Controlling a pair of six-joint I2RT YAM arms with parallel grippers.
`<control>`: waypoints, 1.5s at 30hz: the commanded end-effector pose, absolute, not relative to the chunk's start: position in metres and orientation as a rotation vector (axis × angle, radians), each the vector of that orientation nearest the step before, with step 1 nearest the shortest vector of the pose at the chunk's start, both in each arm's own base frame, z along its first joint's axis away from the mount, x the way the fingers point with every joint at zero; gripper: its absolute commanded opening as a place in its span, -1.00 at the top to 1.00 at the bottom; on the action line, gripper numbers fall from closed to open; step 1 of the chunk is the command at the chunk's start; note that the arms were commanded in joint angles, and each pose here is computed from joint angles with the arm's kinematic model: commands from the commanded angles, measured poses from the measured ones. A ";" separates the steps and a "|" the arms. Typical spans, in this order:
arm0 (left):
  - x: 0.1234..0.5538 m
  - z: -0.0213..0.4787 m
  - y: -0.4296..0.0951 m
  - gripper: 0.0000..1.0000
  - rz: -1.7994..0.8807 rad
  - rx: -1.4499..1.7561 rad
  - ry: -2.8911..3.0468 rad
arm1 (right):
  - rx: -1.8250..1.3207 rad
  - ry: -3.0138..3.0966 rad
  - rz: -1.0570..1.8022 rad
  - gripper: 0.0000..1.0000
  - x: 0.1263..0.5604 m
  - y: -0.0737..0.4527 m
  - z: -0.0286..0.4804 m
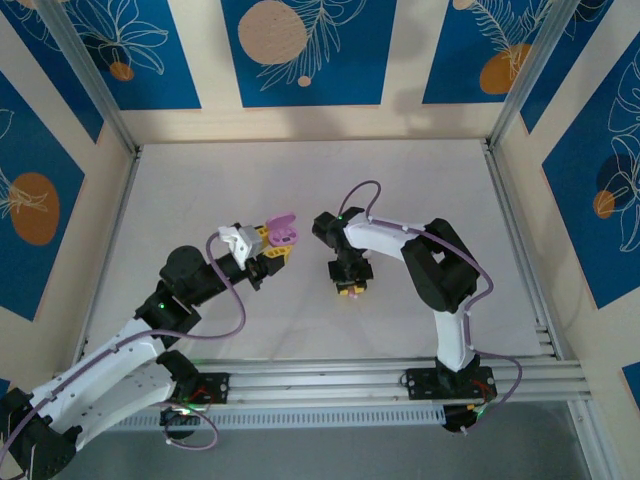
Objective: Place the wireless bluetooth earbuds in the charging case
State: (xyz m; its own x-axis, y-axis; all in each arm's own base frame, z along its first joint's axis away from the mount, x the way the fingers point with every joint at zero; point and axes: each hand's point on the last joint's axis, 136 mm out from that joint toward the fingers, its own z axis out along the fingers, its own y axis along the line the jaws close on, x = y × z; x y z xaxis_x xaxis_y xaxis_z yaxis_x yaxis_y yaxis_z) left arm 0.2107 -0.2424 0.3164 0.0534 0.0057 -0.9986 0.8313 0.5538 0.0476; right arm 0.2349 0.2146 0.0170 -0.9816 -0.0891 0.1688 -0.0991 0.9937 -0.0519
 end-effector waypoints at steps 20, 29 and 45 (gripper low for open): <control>0.209 0.327 -0.242 0.55 -0.745 0.777 1.353 | 0.097 -2.826 -1.013 0.65 0.230 0.276 0.111; 0.213 0.323 -0.245 0.55 -0.723 0.789 1.354 | 0.226 -2.240 -1.895 0.65 0.226 0.285 0.241; 0.214 0.306 -0.264 0.55 -0.774 0.871 1.354 | 0.155 -2.185 -2.000 0.64 0.229 0.269 0.278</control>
State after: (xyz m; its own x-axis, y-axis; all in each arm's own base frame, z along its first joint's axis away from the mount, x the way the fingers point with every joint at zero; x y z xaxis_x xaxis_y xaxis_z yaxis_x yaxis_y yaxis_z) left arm 0.2198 -0.2565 0.2974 0.0278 0.0488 -0.9984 0.8480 0.5277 0.0494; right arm 0.2386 0.2711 0.2631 -0.9853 -0.1617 0.0542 0.0328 0.1322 0.9907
